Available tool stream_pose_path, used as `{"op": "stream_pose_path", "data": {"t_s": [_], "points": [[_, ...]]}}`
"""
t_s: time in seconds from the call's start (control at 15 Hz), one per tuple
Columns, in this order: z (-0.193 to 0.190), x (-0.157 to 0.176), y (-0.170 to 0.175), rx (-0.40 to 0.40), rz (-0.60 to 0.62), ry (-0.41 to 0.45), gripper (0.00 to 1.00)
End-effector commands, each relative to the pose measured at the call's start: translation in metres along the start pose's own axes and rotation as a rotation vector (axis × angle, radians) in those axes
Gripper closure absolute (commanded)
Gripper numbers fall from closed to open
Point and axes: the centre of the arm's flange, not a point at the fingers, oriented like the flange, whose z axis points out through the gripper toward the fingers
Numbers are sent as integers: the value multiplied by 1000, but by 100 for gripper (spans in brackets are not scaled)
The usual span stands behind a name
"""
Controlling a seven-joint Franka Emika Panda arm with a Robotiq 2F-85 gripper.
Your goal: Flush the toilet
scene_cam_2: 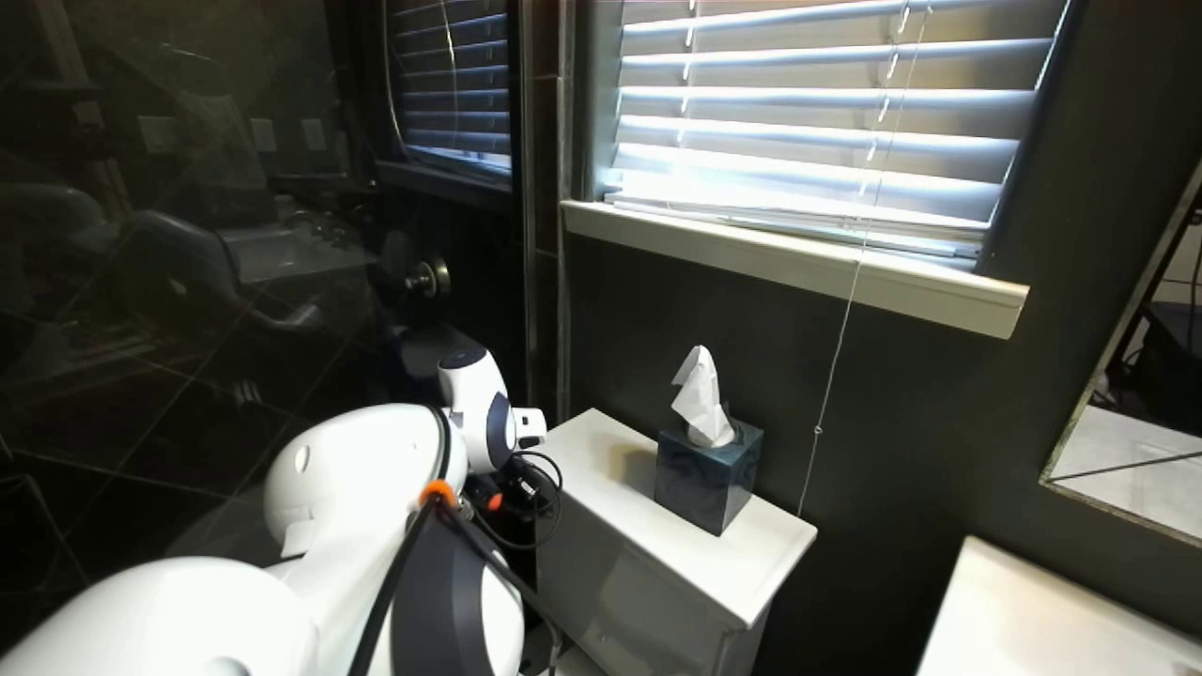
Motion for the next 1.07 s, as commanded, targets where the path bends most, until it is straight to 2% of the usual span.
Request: {"op": "stream_pose_path", "data": {"t_s": [0.0,0.6,1.0], "points": [[64,34,-20,-62,7,-42,100],[57,28,-20,-62,3,-15,100],[-2,-33,2,-5,-116,58,100]]}}
